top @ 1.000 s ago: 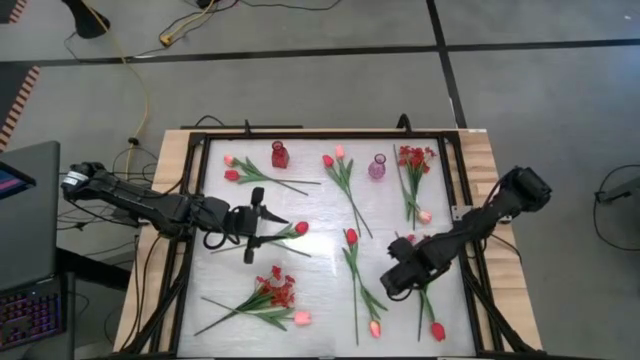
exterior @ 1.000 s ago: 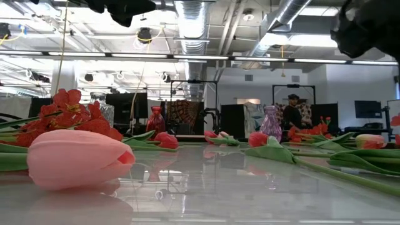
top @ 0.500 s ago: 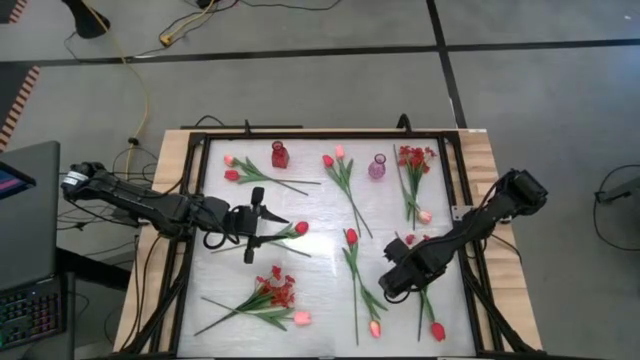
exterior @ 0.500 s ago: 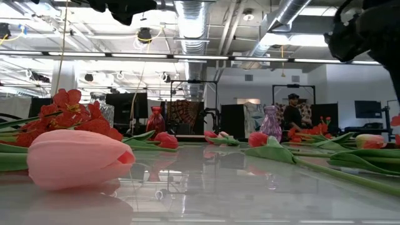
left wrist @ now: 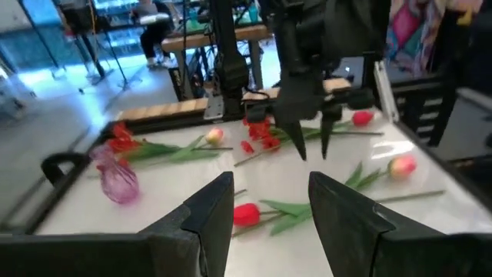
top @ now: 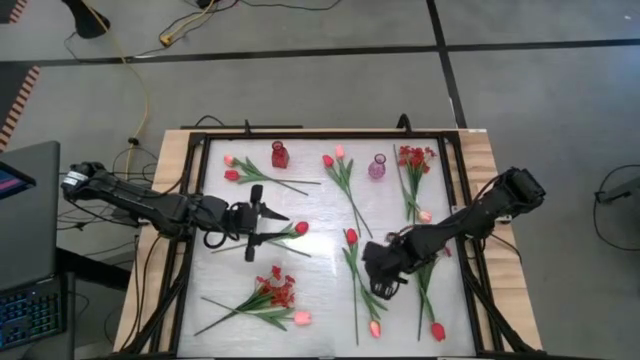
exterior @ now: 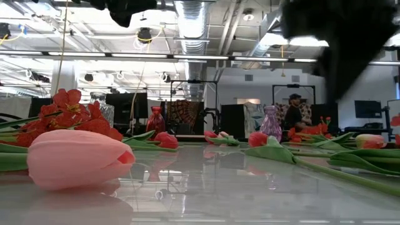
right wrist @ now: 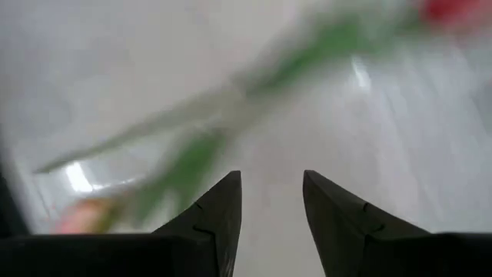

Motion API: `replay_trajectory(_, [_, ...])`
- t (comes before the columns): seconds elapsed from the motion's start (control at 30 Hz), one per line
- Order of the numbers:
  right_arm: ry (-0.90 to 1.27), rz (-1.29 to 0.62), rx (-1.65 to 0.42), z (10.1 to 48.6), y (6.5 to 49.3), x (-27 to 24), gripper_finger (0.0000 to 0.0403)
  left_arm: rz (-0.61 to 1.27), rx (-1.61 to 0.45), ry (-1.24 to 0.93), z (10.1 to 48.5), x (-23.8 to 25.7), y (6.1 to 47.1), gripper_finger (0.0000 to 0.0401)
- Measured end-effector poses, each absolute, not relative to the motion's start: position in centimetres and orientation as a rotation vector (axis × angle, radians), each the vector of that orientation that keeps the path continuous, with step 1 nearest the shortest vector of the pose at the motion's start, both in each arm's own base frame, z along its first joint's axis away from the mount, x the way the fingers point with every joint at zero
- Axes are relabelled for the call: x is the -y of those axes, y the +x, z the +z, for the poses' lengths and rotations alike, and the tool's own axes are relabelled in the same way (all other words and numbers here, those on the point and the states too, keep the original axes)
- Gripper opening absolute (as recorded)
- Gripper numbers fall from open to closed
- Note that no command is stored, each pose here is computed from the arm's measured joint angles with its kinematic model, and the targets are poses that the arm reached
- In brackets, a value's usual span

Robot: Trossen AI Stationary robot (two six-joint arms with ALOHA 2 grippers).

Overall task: Sort flowers into vase by color
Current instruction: Put the pink tulip into the purple vase

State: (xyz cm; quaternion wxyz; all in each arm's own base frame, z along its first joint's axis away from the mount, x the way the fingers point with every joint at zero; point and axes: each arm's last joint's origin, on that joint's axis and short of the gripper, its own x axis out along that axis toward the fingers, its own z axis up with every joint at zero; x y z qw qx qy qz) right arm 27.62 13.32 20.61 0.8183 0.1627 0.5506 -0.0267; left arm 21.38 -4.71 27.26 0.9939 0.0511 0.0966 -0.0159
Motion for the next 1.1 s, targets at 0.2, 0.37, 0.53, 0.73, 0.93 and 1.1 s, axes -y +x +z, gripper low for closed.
replay_trajectory(0.2, [-0.122,0.26,-0.795,22.4,30.2,-14.0,0.0168,-0.147,-0.367,0.074,25.6,7.0,20.3,0.0157])
replay_trajectory(0.37, [-0.242,0.23,-0.641,23.4,31.0,-14.3,0.0168,-0.04,-0.321,0.124,26.1,8.7,19.1,0.0157])
replay_trajectory(0.53, [-0.268,0.267,-0.646,22.9,30.8,-15.3,0.0168,0.008,-0.278,0.166,26.7,9.3,18.1,0.0157])
replay_trajectory(0.73, [-0.259,0.262,-0.736,20.4,31.2,-16.1,0.0168,-0.001,-0.277,0.167,26.7,9.4,18.0,0.0157])
replay_trajectory(0.93, [0.291,-0.02,-0.899,21.5,32.5,-15.6,0.0168,0.02,-0.277,0.159,26.7,9.1,18.1,0.0157])
replay_trajectory(1.1, [0.675,-0.311,-1.005,22.5,32.5,-14.0,0.0168,0.044,-0.277,0.166,26.7,8.6,18.4,0.0157])
